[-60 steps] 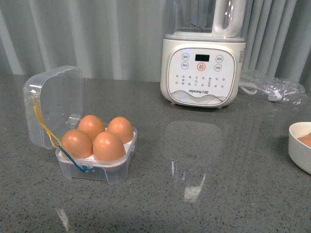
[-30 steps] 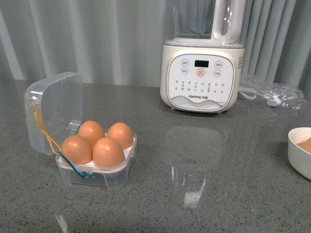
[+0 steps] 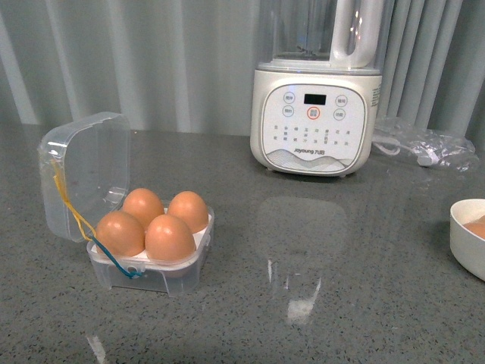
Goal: Put egg into box
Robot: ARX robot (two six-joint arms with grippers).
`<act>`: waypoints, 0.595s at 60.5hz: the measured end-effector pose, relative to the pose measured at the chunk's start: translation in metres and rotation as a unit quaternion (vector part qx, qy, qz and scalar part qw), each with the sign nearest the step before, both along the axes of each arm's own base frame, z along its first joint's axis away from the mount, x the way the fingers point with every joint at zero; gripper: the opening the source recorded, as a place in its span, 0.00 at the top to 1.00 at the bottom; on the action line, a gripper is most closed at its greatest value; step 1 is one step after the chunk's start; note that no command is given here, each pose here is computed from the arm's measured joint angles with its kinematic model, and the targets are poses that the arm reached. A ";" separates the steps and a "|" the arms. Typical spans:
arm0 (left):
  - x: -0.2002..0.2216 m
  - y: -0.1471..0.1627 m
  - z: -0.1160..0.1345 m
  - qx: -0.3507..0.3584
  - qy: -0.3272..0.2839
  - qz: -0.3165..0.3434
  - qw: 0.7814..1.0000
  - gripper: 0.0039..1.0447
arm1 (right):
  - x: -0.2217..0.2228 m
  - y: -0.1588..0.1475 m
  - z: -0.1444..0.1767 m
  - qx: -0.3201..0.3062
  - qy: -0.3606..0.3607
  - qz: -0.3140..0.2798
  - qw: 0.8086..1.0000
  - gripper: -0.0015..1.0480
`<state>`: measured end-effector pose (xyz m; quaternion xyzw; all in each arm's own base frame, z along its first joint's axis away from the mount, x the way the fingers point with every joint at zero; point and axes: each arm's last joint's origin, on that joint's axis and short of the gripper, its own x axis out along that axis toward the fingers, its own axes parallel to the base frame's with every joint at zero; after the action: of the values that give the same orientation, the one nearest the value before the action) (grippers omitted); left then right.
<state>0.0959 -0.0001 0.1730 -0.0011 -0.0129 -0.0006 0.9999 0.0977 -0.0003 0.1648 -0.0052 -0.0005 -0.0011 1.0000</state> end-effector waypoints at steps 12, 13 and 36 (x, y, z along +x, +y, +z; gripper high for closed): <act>0.000 0.000 0.000 0.000 0.000 0.000 1.000 0.06 | 0.000 0.000 0.000 0.000 0.000 0.000 1.000 0.25; 0.000 0.000 0.000 0.000 0.000 0.000 1.000 0.06 | 0.000 0.000 0.000 0.000 0.000 0.000 1.000 0.24; 0.000 0.000 0.000 0.000 0.000 0.000 1.000 0.06 | 0.000 0.000 0.000 0.000 0.000 0.000 1.000 0.07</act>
<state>0.0959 -0.0001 0.1730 -0.0013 -0.0129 -0.0006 0.9999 0.0977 -0.0003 0.1649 -0.0049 -0.0007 -0.0010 1.0000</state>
